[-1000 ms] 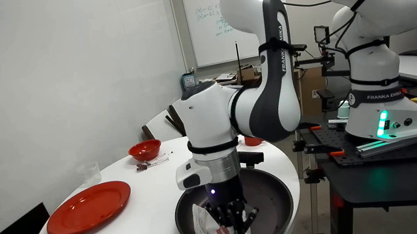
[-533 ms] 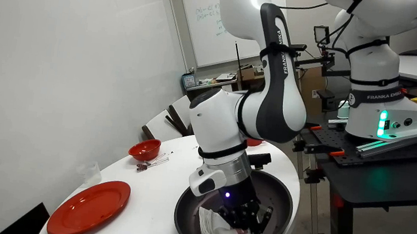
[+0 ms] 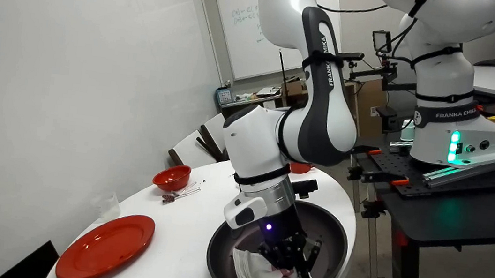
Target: Use the towel to wipe the pan
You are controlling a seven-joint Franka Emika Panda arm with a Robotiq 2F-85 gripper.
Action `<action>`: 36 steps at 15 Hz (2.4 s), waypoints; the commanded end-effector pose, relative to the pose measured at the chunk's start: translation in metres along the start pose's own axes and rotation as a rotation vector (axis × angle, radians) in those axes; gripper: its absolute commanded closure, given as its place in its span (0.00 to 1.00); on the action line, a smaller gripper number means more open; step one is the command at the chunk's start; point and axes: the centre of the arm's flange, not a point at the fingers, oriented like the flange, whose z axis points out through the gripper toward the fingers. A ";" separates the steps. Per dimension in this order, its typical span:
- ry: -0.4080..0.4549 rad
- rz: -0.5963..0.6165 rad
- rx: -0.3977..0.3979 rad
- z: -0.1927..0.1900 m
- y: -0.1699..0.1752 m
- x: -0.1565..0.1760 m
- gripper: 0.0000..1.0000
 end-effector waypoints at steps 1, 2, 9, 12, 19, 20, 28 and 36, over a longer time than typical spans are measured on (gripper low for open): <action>-0.012 -0.032 0.022 0.003 0.011 0.009 0.96; -0.017 -0.039 0.021 0.003 0.013 0.011 0.96; 0.046 -0.023 -0.021 -0.019 0.067 0.015 0.96; 0.085 0.029 -0.032 -0.025 0.097 0.002 0.96; 0.153 0.207 -0.006 -0.019 0.128 -0.048 0.96; 0.155 0.232 -0.004 -0.018 0.127 -0.054 0.96; 0.179 0.376 -0.034 -0.014 0.096 -0.097 0.96; 0.220 0.506 -0.059 -0.011 0.063 -0.146 0.96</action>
